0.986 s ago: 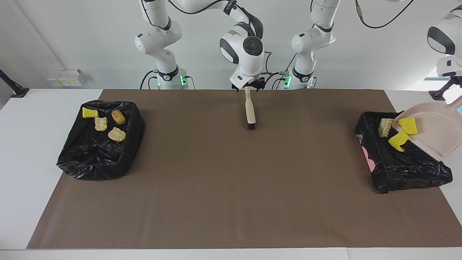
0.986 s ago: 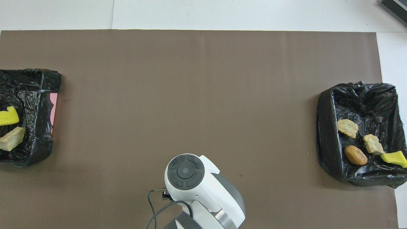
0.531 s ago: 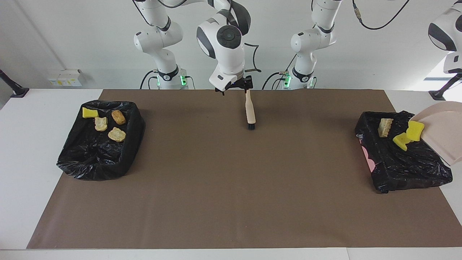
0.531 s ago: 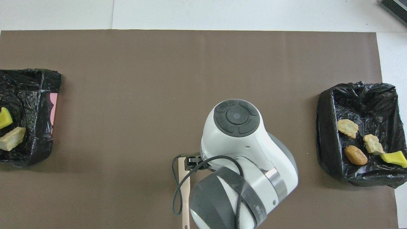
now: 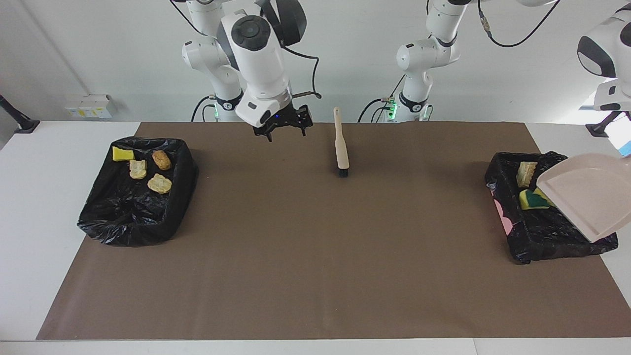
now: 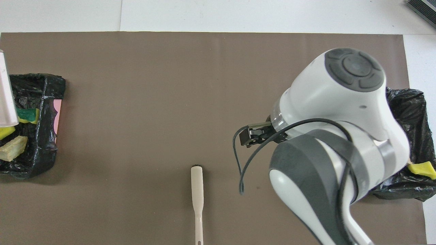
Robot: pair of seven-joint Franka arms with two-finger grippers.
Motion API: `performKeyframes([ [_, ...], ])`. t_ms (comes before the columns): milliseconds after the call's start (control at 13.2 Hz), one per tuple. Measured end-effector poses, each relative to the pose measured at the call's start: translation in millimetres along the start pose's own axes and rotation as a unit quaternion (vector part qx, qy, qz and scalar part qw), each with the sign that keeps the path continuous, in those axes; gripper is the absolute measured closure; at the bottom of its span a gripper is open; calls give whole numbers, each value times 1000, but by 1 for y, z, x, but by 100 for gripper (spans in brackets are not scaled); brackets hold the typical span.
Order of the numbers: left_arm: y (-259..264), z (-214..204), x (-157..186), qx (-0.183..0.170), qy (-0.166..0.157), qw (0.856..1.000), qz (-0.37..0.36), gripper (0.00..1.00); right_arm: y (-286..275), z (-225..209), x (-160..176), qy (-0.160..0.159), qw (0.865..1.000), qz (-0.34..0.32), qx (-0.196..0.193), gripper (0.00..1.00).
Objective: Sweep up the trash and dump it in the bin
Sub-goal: 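Lift the empty dustpan away from the bin with the left gripper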
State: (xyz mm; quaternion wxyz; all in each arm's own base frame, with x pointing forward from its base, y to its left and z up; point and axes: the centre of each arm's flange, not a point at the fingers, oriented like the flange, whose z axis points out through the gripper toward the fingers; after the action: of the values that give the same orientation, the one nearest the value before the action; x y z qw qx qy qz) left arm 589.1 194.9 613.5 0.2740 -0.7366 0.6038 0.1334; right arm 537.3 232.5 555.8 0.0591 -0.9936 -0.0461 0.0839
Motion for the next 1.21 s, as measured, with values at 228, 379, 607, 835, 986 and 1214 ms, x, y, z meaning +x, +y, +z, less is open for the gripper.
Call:
performKeyframes([
  [228, 6, -13, -4, -10, 57, 998, -35, 68, 56, -24, 9, 10, 1000, 6, -24, 0],
  [379, 16, -17, 2, -49, 125, 986, -99, 68, 82, -31, 12, 18, 999, 11, -41, 0],
  [607, 29, -29, 33, -119, 177, 951, -224, 68, 131, -42, 17, 25, 998, 35, -40, 0],
  [835, 50, -67, 123, -172, 183, 912, -325, 68, 186, -50, 18, 31, 996, 81, -36, 0],
  [986, 80, -103, 202, -214, 186, 882, -376, 68, 214, -56, 16, 35, 994, 99, -34, 0],
  [1214, 124, -154, 301, -242, 189, 852, -425, 68, 242, -69, 9, 45, 992, 109, -33, 0],
])
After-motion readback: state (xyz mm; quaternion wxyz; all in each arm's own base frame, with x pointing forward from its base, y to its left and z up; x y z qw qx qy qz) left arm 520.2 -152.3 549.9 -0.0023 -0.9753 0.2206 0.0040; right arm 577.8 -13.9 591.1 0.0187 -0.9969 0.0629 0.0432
